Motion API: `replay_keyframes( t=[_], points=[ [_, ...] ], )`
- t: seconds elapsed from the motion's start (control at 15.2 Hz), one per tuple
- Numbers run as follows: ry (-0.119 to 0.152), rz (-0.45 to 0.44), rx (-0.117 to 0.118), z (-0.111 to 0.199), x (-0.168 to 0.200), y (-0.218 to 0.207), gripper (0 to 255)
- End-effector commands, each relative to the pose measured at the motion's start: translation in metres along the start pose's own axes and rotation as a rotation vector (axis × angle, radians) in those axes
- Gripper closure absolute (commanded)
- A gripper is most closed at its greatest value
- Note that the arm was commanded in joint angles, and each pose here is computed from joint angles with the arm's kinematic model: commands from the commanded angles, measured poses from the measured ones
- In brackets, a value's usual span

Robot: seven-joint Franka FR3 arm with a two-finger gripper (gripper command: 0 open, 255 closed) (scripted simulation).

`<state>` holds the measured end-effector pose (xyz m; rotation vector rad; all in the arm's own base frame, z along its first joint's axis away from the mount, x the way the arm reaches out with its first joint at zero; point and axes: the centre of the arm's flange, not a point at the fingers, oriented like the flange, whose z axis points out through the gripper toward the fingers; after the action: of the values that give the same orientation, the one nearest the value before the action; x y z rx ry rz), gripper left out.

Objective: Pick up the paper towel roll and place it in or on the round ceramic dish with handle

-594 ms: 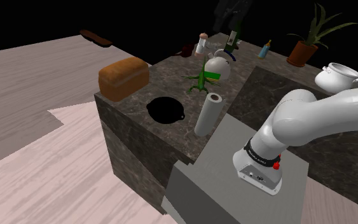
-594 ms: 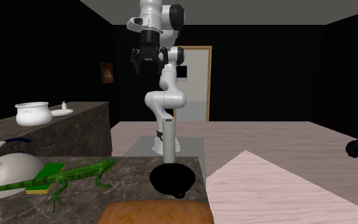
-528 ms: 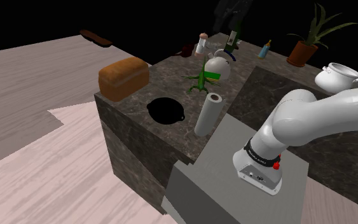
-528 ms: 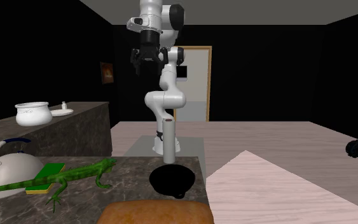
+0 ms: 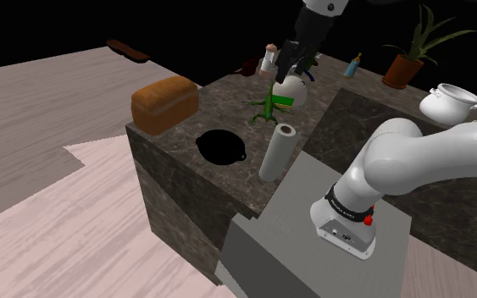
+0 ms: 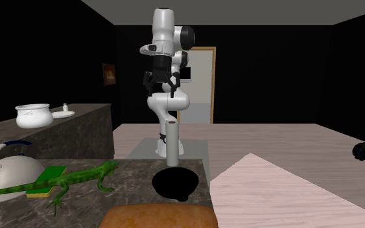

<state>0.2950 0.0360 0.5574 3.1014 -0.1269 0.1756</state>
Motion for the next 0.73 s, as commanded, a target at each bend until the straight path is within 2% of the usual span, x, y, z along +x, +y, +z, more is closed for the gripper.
replay_keyframes(
  t=[0.0, 0.46, 0.66],
  points=[
    [-0.017, -0.012, -0.004, 0.022, -0.008, -0.007, 0],
    [-0.075, -0.054, -0.018, 0.1, -0.042, -0.035, 0],
    [-0.081, -0.058, -0.02, 0.118, -0.046, -0.037, 0]
  ],
)
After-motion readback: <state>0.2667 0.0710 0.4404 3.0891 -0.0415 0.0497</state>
